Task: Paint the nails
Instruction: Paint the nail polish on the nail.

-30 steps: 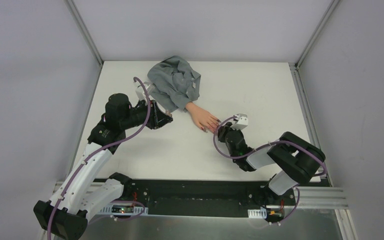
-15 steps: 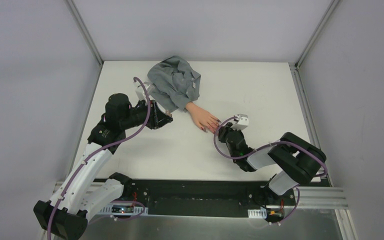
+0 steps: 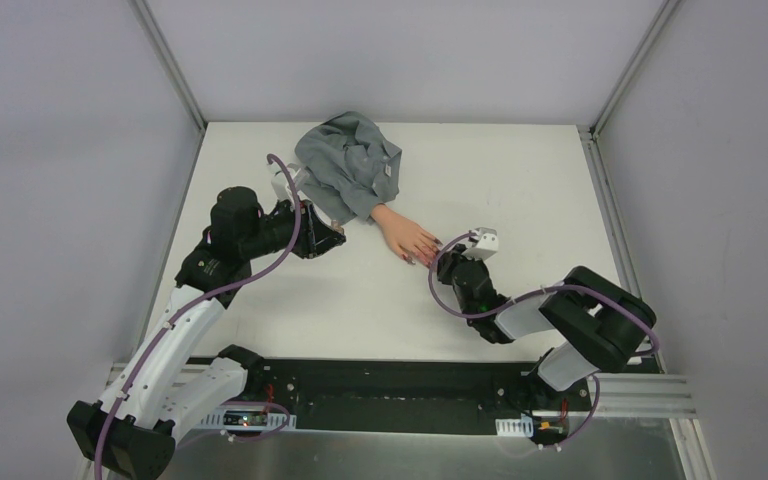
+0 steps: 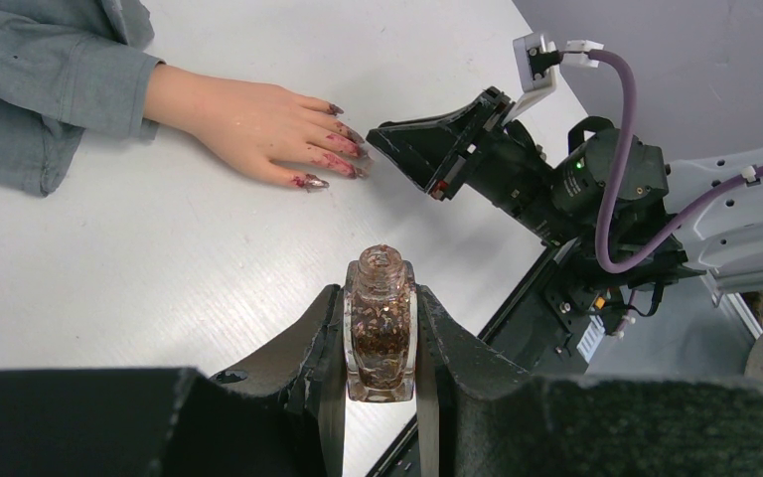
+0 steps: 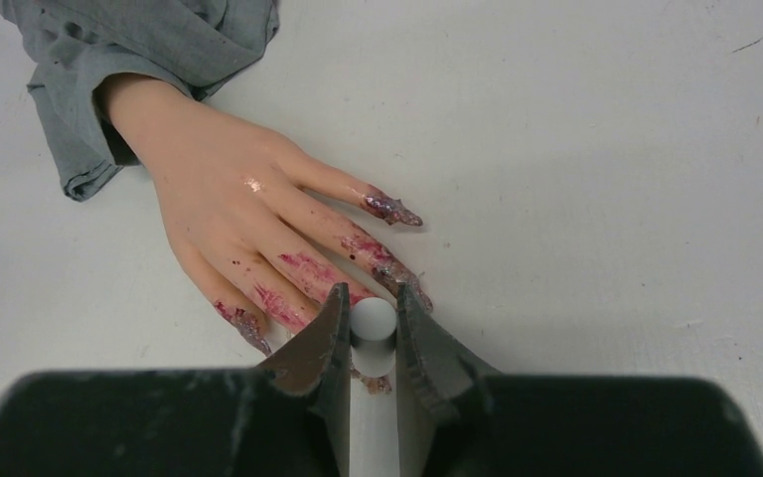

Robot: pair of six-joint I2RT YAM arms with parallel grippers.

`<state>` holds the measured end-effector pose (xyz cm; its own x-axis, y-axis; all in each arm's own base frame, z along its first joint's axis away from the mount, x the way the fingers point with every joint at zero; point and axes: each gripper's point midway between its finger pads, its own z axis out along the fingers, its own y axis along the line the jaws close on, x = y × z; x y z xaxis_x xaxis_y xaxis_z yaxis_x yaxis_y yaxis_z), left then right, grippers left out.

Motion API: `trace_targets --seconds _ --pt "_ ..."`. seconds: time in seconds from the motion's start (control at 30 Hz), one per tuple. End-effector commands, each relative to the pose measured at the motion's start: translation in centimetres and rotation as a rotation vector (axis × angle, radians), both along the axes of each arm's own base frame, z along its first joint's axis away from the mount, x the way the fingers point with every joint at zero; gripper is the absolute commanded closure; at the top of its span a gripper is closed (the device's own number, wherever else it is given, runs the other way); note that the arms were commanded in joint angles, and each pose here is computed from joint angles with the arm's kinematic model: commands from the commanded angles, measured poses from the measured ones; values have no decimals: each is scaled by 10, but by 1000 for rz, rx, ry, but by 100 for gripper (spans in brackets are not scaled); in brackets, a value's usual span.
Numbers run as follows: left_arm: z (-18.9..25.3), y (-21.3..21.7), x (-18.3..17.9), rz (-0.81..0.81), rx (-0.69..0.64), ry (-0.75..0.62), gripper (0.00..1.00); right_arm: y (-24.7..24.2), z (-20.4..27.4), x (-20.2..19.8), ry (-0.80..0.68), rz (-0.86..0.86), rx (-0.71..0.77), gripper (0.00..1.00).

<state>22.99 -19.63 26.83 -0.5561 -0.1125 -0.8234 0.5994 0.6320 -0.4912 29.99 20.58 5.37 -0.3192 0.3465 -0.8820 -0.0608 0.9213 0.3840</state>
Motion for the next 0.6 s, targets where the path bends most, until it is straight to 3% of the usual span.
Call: trace_targets --seconds 0.0,0.57 --pt "18 1 1 2 -12 -64 100 -4 6 0 -15 -23 15 100" --pt "19 1 1 0 -14 -66 100 -5 3 -1 -11 -27 -4 100"
